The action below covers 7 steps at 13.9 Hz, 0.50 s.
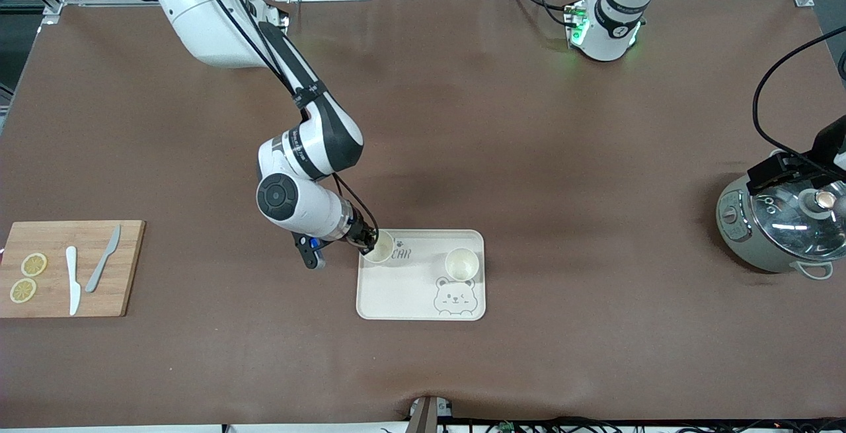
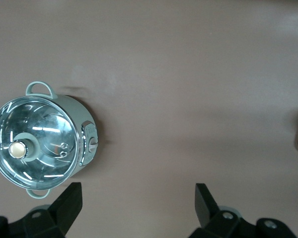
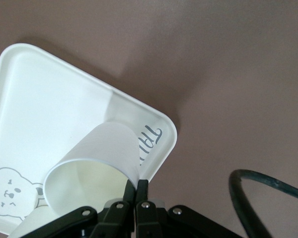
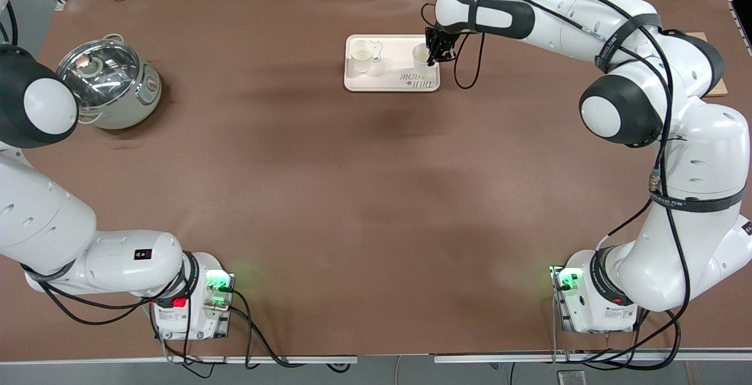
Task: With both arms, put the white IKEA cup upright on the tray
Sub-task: 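Carry the second cup with the right gripper and lower it onto the tray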
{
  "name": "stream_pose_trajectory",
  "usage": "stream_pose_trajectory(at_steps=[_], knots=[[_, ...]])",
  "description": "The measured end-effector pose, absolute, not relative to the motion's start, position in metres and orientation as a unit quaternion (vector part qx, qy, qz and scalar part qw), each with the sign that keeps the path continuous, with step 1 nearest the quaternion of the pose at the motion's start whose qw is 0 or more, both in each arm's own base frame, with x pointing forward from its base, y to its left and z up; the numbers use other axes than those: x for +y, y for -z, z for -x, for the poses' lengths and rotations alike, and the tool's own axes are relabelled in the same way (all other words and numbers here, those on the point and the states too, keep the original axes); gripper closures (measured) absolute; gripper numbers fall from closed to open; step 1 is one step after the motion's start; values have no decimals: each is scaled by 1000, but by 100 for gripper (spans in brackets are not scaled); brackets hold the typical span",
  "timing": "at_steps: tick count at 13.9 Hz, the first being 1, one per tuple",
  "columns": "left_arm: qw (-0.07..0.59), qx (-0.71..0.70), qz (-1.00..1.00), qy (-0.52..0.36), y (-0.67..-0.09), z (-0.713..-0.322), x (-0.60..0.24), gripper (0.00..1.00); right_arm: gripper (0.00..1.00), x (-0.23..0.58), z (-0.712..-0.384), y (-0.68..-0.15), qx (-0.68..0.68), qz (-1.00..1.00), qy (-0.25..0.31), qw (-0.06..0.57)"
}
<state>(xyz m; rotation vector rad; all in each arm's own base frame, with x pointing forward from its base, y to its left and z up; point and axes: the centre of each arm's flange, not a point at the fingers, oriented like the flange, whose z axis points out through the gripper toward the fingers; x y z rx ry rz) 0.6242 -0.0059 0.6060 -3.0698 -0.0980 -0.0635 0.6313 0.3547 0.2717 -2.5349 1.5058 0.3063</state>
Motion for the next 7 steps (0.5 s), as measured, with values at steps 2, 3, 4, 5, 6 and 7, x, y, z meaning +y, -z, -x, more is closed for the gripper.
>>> stream_pose_trajectory(at_steps=[2,3,4,5,6,7], knots=[[34,-26,999,20,-606,-624,-13,0,98,354,-632,-266,507,851,-104,86],[34,-23,999,20,-606,-624,-16,0,98,354,-632,-265,508,851,-103,87],[33,-18,999,20,-606,-624,-21,0,95,354,-632,-263,508,851,-102,87],[31,-12,999,20,-606,-623,-27,0,95,355,-632,-262,508,851,-101,88],[30,-7,999,16,-606,-622,-33,0,87,356,-632,-260,508,851,-101,88],[30,-4,999,9,-605,-619,-36,0,76,356,-632,-258,508,851,-100,88]])
